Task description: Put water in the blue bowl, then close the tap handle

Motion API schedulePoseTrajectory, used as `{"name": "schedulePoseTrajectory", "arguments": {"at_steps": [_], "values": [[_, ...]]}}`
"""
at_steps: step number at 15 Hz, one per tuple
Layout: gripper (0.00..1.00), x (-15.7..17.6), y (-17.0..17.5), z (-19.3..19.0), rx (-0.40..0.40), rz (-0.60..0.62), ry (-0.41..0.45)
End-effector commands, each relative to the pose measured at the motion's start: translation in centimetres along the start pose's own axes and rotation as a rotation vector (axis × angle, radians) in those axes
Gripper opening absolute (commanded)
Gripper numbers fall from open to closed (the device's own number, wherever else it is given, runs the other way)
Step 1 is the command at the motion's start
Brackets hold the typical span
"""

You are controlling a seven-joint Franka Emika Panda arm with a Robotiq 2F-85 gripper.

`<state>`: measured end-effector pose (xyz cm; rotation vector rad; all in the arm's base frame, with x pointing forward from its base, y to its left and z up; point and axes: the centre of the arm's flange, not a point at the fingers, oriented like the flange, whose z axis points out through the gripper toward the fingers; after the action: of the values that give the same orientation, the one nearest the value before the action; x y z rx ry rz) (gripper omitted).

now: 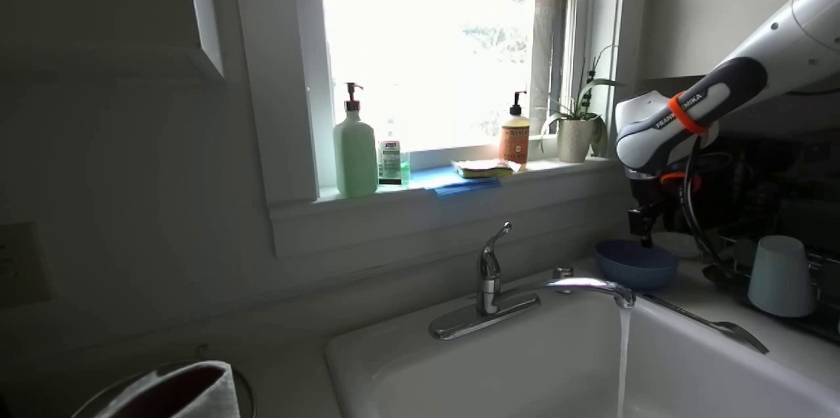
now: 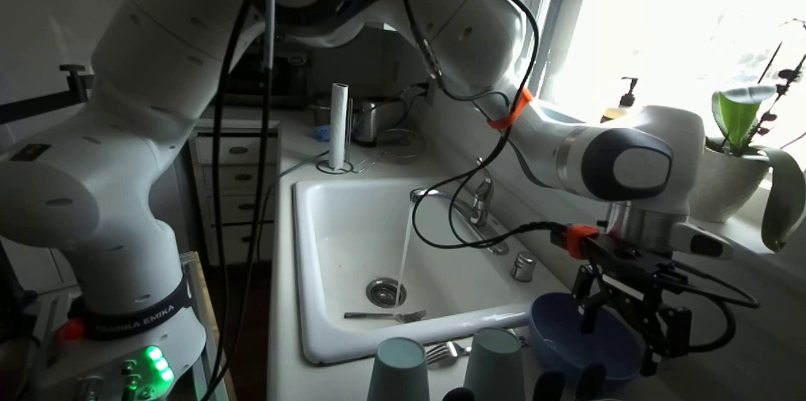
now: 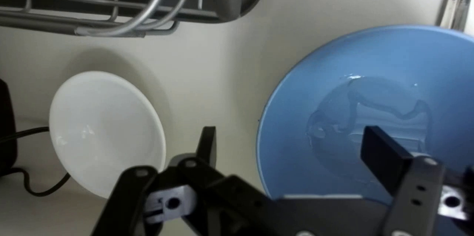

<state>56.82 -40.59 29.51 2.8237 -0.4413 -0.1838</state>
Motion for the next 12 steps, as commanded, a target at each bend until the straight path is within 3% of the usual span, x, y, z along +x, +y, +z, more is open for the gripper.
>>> {"name": "schedulePoseTrajectory", "arguments": {"at_steps": [1, 5, 6, 9, 12], "values": [[1.00, 3.2, 1.0, 1.9, 0.035, 0.002, 0.023], [1.00, 4.1, 1.5, 3.3, 0.046, 0.016, 0.015], [0.93, 4.4, 1.9, 3.5, 0.051, 0.027, 0.013], [0.59, 4.6, 2.7, 4.3, 0.061, 0.048, 0.016], [0.38, 4.8, 3.3, 4.9, 0.085, 0.060, 0.007]]}}
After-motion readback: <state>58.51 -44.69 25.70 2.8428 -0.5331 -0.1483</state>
